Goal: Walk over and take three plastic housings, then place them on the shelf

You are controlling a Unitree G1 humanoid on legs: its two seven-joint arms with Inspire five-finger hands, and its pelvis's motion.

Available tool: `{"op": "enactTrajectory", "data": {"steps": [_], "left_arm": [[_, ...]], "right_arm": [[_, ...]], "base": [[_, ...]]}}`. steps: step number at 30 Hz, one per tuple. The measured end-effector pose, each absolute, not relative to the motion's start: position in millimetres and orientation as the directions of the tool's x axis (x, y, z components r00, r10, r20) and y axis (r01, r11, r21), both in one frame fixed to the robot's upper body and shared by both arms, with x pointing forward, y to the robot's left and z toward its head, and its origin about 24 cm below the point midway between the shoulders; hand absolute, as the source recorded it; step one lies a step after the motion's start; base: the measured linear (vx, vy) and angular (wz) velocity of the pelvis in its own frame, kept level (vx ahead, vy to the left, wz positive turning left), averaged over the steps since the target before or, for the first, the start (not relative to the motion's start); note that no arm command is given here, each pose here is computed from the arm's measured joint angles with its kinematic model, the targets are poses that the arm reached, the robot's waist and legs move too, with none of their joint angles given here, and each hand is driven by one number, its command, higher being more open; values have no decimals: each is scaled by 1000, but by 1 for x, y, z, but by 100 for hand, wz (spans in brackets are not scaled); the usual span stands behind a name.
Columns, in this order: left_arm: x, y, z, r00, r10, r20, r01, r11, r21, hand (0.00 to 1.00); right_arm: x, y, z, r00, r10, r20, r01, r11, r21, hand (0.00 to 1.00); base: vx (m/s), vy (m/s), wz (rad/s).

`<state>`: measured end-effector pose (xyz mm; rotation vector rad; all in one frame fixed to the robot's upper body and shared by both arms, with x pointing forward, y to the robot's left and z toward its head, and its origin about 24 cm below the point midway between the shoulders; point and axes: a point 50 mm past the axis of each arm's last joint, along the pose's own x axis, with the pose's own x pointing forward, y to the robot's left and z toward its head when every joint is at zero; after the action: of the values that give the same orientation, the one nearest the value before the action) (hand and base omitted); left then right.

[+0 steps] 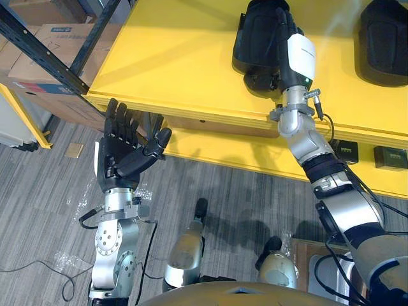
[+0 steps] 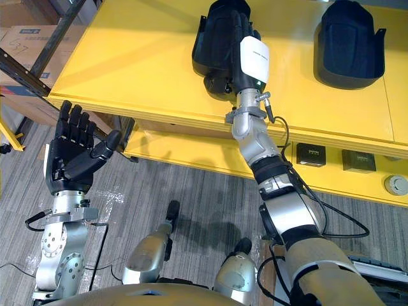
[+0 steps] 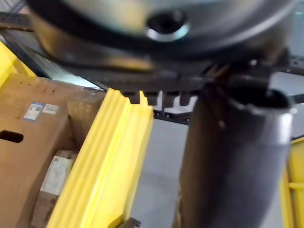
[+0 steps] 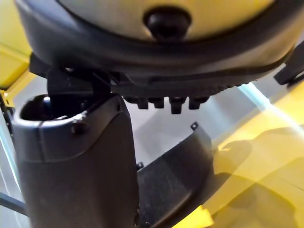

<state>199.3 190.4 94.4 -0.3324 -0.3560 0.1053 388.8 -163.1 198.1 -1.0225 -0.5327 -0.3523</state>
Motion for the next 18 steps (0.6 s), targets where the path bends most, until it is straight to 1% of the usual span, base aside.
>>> {"op": "enactTrajectory", "data": {"steps": [8,11,14,16,18], "left_arm": [[199,190,95,933,145,329,-30,943,-330,100],[199,191,95,932,141,334,-26,945,-326,100],[197,192,94,933,138,333,-26,947,-321,100],[193,197,92,932,154,329,-47,949,-311,100],[191,202,92,931,160,328,-59,953,-297,100]], "right_arm": [[386,-168,197,811,21,585,519,435,-735,100],[372,-172,198,778,59,626,551,417,-723,100],[345,-175,192,736,79,672,568,468,-677,100],[322,-172,181,717,114,688,548,519,-657,100],[307,-170,180,695,150,703,529,556,-642,100]], "base": [[2,-51,0],[5,-47,-3],[32,-44,-15],[70,-43,-25],[98,-50,-14]]}}
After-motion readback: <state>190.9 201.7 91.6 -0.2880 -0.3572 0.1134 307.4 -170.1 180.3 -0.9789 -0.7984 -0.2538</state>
